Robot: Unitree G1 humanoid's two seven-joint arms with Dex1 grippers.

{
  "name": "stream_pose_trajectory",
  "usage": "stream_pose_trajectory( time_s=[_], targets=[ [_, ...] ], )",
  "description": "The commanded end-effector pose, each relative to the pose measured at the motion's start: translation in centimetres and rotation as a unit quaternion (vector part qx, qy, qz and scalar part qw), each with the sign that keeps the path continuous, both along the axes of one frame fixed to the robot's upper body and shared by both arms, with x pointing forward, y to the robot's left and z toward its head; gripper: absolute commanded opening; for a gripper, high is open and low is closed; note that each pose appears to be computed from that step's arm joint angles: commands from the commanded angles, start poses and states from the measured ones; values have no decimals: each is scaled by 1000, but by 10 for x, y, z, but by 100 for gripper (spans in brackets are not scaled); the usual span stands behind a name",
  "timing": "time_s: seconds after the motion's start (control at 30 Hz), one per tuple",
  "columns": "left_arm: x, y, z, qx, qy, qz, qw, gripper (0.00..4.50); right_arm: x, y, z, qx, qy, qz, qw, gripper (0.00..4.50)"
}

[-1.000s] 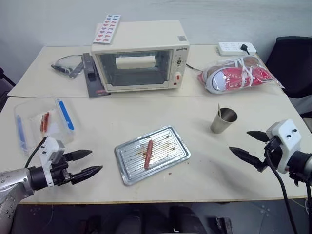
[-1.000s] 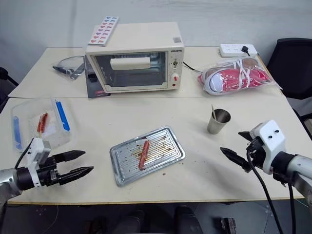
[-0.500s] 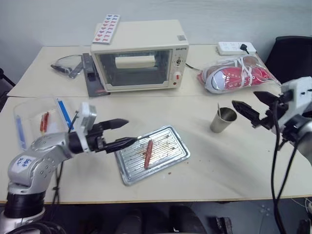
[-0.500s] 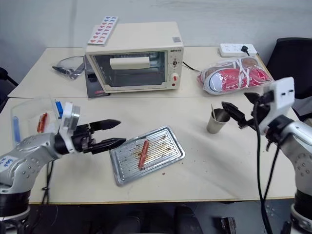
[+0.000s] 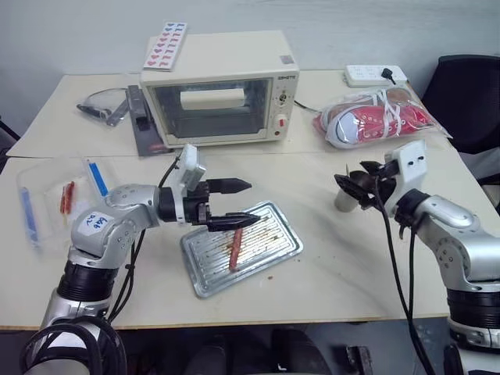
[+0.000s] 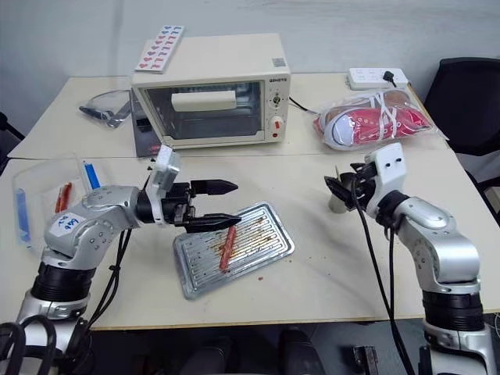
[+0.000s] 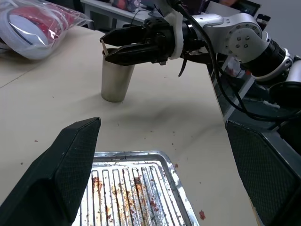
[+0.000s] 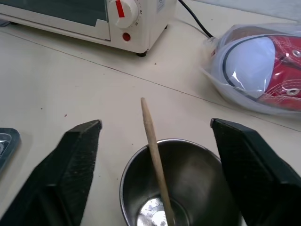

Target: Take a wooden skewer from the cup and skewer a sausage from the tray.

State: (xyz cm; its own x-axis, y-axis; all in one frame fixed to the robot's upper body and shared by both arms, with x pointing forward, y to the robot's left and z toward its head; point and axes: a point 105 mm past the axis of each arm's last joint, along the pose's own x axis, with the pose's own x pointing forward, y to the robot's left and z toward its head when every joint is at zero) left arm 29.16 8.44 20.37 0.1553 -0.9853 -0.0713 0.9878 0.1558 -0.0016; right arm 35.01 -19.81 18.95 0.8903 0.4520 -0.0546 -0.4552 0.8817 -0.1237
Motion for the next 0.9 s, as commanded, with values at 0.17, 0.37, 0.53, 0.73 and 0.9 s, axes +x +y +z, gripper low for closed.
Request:
stream_pose_trajectory(
  time_s=[0.17, 0.37, 0.53, 0.73, 0.9],
  targets=[
    [-4, -2, 6, 1, -30, -12, 999, 450, 0, -3, 15, 8, -35, -8, 999, 158],
    [-4, -5, 8, 0, -36, -14, 999, 450, 6, -7, 13, 17, -34, -27, 999, 68],
    [-2, -6, 9, -4, -43, -9, 999, 450, 5, -8, 19, 25, -49, -30, 998, 4],
    [-1, -5, 10, -12, -50, 3, 999, 450, -3, -20, 53, 30, -90, -62, 994, 4],
    [6, 0, 12, -26, -75, 49, 996, 450, -26, -11, 111, 225, -92, -10, 970, 4]
  ],
)
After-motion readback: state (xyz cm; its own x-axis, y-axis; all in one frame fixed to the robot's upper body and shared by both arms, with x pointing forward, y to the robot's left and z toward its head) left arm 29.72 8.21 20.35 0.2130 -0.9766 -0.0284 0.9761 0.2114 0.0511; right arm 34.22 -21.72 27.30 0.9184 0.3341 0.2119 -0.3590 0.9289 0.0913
